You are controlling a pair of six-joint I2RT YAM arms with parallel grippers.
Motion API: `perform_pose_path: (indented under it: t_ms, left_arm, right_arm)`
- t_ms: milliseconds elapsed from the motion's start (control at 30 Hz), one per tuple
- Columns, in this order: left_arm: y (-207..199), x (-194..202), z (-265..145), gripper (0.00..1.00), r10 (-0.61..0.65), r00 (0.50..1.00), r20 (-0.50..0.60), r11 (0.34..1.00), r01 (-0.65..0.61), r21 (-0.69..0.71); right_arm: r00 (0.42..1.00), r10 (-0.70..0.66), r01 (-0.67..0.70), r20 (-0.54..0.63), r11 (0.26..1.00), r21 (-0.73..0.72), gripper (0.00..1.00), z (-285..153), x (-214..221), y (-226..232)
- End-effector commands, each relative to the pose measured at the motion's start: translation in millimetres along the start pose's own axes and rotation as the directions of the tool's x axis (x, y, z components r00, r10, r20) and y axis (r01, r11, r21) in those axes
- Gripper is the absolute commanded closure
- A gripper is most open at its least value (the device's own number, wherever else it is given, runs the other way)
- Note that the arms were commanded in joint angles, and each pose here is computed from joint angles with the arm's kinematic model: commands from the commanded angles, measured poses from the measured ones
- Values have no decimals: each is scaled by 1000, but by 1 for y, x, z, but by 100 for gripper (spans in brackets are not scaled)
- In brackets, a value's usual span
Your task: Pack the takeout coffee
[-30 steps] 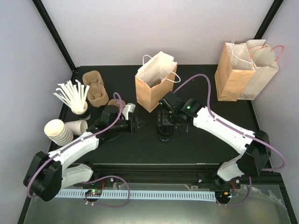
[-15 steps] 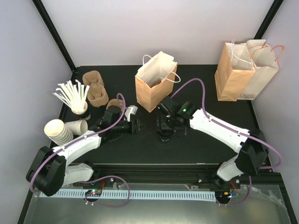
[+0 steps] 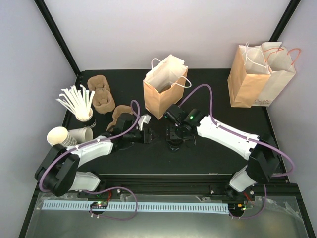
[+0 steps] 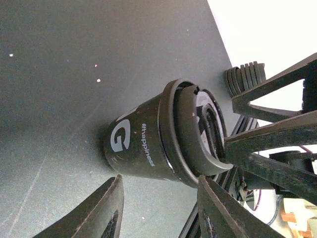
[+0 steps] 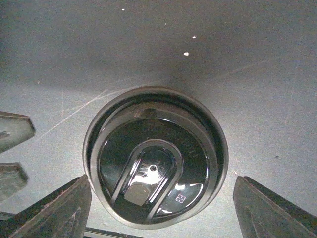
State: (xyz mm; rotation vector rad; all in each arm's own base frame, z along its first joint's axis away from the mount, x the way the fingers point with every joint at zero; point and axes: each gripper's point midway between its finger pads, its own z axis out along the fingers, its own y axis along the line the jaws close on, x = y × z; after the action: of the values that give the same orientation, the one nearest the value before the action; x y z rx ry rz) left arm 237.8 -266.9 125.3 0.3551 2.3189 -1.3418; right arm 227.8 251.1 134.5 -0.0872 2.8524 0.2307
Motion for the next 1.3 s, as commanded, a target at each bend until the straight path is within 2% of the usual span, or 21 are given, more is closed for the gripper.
perform_pose_path:
  t_ms: [0,233,600,867,1067,1267]
  left_arm:
    - [-14,-8,8,57,12,1000,2,998,-12,66]
    - [-14,-11,14,59,-6,1000,-2,996,6,84]
    - [-13,-13,22,63,-34,999,-11,993,35,111]
    - [-14,-15,24,63,-41,999,-14,991,43,127]
    - [-15,-15,27,64,-51,999,-19,988,53,144]
    - [-16,-15,28,64,-52,998,-23,988,55,148]
  right_arm:
    - [1000,13,-12,7,999,-31,18,0,-5,6]
    - [1000,7,-6,20,997,-79,17,-4,-15,17]
    - [1000,23,-24,-11,999,-30,23,11,-12,7]
    - [999,16,-17,-32,999,-27,23,19,-10,8]
    - [999,12,-13,-34,1000,-12,15,16,-9,5]
    - [1000,7,-7,1,1000,14,15,3,-16,0]
